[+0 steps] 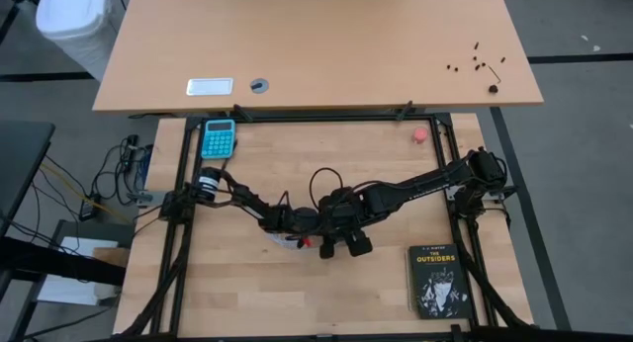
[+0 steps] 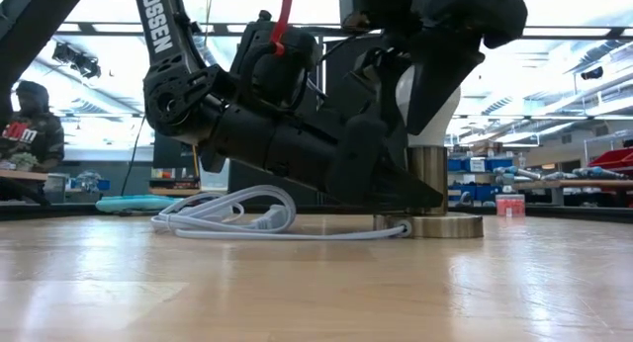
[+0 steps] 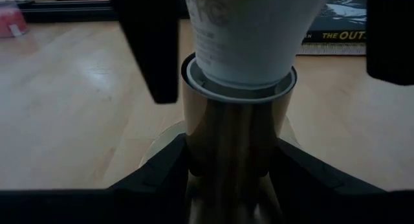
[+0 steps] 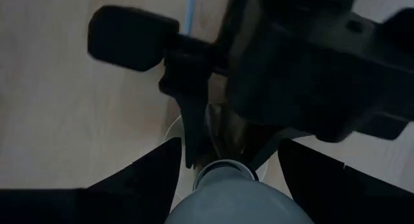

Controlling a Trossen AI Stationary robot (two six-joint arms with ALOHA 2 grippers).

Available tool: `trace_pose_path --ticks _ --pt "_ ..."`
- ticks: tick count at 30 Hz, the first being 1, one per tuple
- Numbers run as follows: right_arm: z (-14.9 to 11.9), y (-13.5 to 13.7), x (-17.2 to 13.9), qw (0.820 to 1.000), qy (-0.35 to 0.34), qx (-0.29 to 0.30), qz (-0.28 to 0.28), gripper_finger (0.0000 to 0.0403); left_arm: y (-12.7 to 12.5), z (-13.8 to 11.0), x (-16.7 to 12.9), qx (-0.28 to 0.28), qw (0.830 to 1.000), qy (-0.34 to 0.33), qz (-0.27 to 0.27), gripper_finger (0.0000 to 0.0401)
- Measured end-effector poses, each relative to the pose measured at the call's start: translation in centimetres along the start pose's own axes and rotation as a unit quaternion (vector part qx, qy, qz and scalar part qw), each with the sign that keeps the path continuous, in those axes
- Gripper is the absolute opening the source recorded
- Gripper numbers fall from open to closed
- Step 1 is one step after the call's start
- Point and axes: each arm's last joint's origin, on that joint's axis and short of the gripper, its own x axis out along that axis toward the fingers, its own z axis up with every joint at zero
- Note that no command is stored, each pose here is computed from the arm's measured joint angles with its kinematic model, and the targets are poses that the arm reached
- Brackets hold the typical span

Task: Screw lightbulb
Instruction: Insert the lightbulb into the lamp

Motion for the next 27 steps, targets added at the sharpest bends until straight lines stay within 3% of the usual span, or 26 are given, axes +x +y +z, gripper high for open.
trace_pose_path --ticks 10,27 --pt "0.0 -0.9 0.0 0.993 -0.001 0.116 -0.017 0.0266 -0.3 0.1 -0.1 -0.003 1.0 -0.006 0.018 0.0195" --pt "1.2 -1.0 -1.7 0.996 -0.028 0.084 -0.009 0.0344 -0.2 0.1 -0.1 -0.002 1.0 -0.004 0.023 0.0195"
